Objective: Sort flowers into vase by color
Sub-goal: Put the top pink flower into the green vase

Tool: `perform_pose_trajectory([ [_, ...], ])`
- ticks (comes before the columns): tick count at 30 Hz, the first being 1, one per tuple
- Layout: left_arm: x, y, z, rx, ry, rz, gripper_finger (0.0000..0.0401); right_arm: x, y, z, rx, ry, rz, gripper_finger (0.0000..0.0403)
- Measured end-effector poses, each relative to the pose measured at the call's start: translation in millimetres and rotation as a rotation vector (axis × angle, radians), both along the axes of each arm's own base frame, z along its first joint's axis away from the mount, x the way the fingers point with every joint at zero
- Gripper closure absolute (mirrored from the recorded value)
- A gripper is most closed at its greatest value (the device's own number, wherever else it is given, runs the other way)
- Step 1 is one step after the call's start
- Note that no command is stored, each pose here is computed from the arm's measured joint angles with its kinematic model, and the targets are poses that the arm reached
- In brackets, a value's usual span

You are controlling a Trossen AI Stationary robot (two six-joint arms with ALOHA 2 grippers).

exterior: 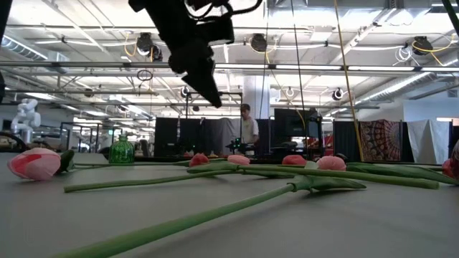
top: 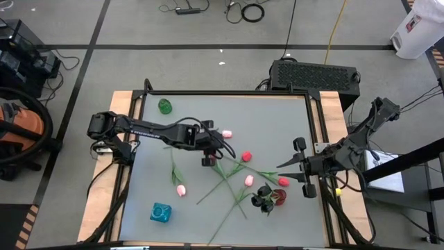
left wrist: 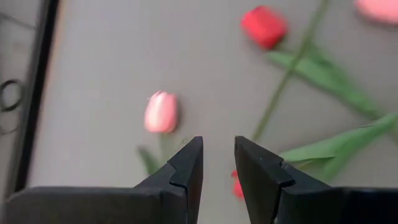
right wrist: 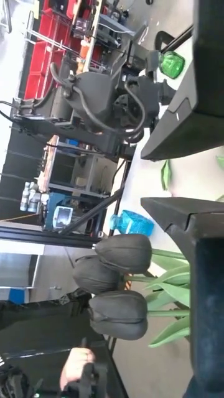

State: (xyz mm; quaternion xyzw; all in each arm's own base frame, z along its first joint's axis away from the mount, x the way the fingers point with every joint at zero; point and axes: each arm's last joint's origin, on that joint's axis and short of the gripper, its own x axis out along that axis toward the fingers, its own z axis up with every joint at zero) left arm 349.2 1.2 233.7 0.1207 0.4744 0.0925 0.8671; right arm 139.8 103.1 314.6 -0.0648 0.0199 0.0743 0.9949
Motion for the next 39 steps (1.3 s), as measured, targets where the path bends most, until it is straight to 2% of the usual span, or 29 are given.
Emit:
perform_pose_trajectory([
  [4, -1.2, 8.0, -0.2, 0.038, 0.009, 0.049, 0.0301, -0.1, 0.0, -1.4, -0.007, 0.012, 0.000, 0.0305],
  [10, -5.1, 27.2, -1.9, 0.012, 0.022, 0.168, 0.0301, -0.2, -0.2, -3.4, -0.009, 0.030, -0.001, 0.0305],
  [16, -12.2, 42.5, -6.6, 0.002, 0.081, 0.213, 0.0301, -0.3, -0.2, -4.7, -0.005, 0.043, -0.001, 0.0305],
  [24, -30.6, 60.7, -36.1, -0.033, 0.180, 0.268, 0.0301, -0.3, -0.2, -5.5, -0.011, 0.049, -0.001, 0.0305],
  [29, -41.5, 73.1, -53.8, -0.043, 0.192, 0.326, 0.0301, -0.5, -0.4, -6.8, -0.020, 0.060, -0.002, 0.0305],
  [34, -45.3, 80.5, -63.3, -0.115, 0.166, 0.312, 0.0301, -0.4, -0.3, -8.5, -0.032, 0.073, -0.002, 0.0305],
  [39, -42.2, 81.0, -63.0, -0.190, 0.130, 0.249, 0.0301, -0.4, -0.2, -9.4, -0.038, 0.080, -0.002, 0.0305],
])
